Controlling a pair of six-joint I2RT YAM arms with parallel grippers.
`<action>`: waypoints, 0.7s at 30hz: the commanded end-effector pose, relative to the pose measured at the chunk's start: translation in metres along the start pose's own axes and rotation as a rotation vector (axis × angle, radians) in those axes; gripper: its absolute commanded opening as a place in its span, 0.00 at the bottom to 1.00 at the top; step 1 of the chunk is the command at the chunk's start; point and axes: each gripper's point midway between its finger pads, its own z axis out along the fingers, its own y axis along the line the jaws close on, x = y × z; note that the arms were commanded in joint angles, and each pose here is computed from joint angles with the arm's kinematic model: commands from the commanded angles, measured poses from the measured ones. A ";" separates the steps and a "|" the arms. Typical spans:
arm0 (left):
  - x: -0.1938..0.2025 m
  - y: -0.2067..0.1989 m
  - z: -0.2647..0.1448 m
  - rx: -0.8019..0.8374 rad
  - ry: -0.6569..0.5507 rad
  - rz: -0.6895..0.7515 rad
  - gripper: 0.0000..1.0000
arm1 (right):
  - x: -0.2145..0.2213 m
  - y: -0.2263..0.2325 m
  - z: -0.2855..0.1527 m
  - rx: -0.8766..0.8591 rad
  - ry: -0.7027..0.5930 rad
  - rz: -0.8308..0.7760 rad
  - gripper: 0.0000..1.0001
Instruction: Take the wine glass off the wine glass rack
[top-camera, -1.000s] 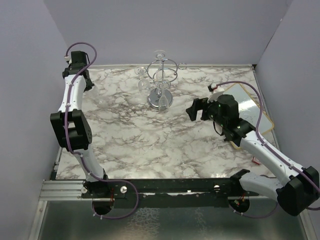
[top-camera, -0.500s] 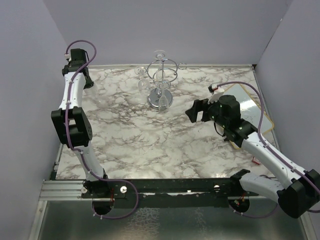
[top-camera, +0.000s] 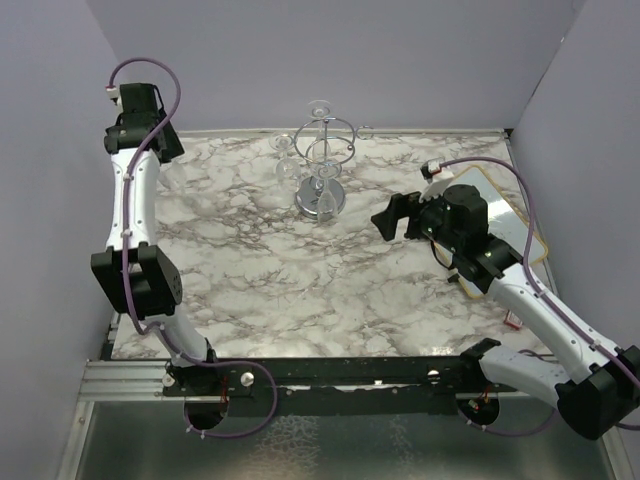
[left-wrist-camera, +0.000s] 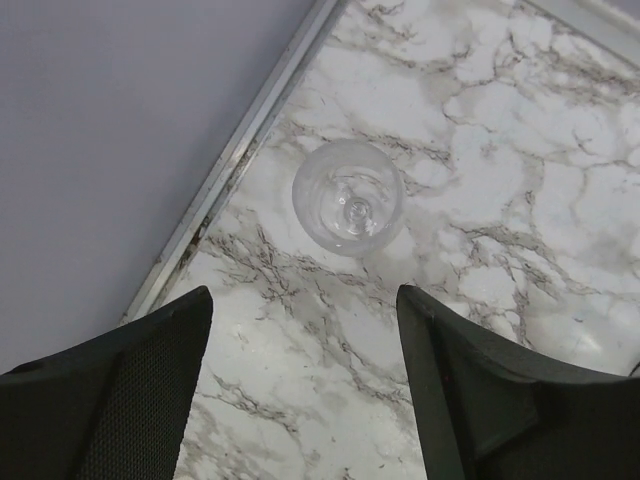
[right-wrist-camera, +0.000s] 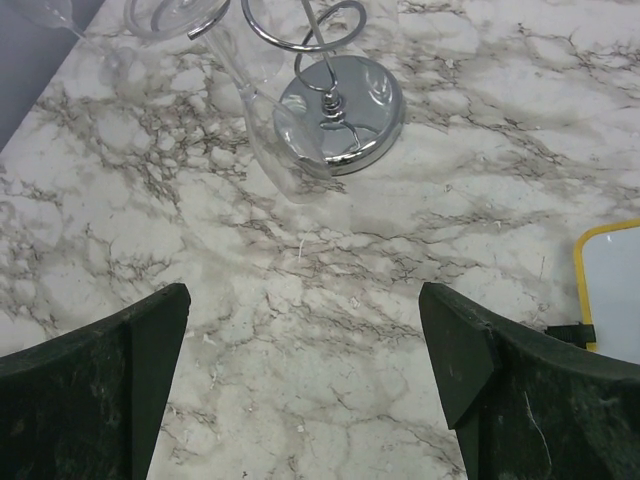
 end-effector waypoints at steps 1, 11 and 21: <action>-0.038 0.015 -0.059 0.025 -0.157 -0.060 0.78 | -0.014 0.015 -0.009 -0.068 -0.020 0.013 0.99; -0.043 -0.006 -0.106 0.231 -0.225 -0.089 0.79 | -0.008 0.026 -0.010 -0.121 -0.007 0.100 1.00; 0.020 -0.100 -0.178 0.893 -0.268 -0.043 0.87 | -0.007 0.045 0.000 -0.180 0.020 0.342 1.00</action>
